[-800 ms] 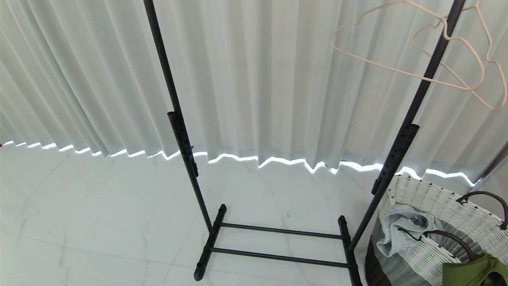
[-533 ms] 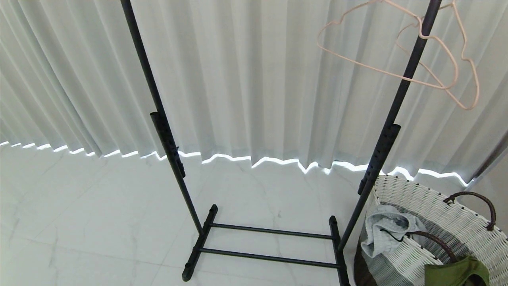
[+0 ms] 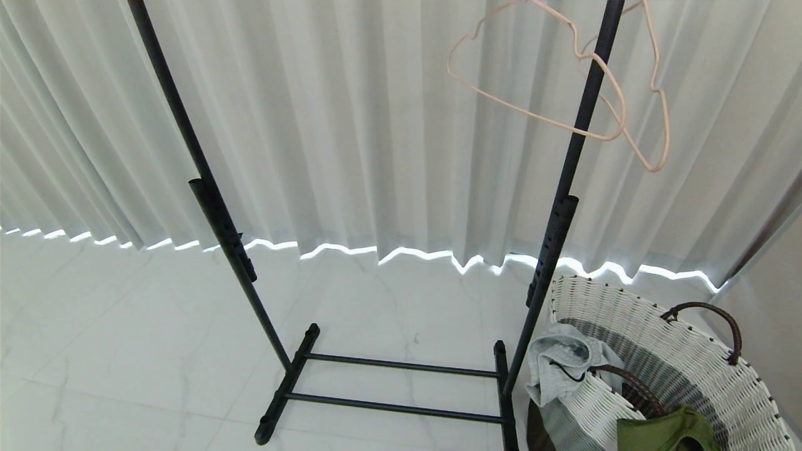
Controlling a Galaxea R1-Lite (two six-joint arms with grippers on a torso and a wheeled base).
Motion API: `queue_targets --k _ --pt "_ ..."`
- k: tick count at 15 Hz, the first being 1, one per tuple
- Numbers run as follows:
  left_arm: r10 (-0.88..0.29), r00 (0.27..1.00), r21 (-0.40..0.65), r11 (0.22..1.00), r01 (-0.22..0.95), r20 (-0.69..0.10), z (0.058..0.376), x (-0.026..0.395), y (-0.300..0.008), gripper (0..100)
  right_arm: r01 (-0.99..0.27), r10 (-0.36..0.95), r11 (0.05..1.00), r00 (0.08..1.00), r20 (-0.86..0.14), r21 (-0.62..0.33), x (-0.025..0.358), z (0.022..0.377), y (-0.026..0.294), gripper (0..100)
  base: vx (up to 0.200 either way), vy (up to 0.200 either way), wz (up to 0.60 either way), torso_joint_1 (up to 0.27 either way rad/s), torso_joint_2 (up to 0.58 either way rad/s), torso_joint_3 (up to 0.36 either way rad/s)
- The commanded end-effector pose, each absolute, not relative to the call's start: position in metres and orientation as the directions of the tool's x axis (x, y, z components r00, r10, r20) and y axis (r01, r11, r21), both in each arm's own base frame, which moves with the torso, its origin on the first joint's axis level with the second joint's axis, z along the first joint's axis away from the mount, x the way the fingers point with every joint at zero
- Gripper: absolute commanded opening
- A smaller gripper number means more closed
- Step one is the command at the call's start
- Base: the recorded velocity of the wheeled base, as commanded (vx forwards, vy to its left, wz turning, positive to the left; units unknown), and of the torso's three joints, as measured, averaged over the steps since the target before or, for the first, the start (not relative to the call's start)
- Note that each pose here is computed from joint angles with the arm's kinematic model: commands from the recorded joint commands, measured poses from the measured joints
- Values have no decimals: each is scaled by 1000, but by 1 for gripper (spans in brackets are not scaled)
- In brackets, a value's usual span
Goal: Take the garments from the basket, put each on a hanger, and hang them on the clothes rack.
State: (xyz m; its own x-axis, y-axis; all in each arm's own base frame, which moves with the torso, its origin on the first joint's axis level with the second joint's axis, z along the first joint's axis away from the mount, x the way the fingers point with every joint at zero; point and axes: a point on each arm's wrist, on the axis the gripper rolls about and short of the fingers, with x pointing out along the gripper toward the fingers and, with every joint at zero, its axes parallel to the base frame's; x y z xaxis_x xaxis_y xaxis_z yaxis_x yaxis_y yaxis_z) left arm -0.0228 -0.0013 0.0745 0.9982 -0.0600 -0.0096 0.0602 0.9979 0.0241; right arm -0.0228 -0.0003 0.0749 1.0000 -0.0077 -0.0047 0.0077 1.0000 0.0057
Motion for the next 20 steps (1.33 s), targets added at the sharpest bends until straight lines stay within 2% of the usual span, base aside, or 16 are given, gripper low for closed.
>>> queue_targets --k 1,4,9,12,16,18,19,20 --pt "-60 998 24 998 60 -12 74 -23 -1 100 8 -8 1000 1000 -5 6 -23 75 0 100 0 0 0 0 0 0" --pt "-60 998 24 998 60 -12 74 -23 -1 100 8 -8 1000 1000 -5 3 -23 75 0 100 0 0 0 0 0 0" --pt "-60 998 25 998 60 -12 74 -23 -1 100 8 -8 1000 1000 -5 6 -23 75 0 100 0 0 0 -54 219 159" --pt "-61 998 25 998 62 -12 74 -23 -1 100 8 -8 1000 1000 -5 5 -23 75 0 100 200 0 0 -14 40 35" --pt "-60 998 24 998 60 -12 74 -23 -1 100 8 -8 1000 1000 -5 5 -23 75 0 100 0 0 0 0 0 0" --pt "-60 998 24 998 60 -11 75 -23 -1 100 8 -8 1000 1000 -3 -8 -23 75 0 100 0 0 0 0 0 0" --pt "-58 998 19 998 58 -12 74 -23 -1 100 13 -12 998 1000 11 -55 -23 77 0 100 0 0 0 0 0 0" --pt "-58 998 19 998 58 -12 74 -23 -1 100 4 -2 999 999 49 -53 -25 85 0 100 0 0 0 0 0 0"
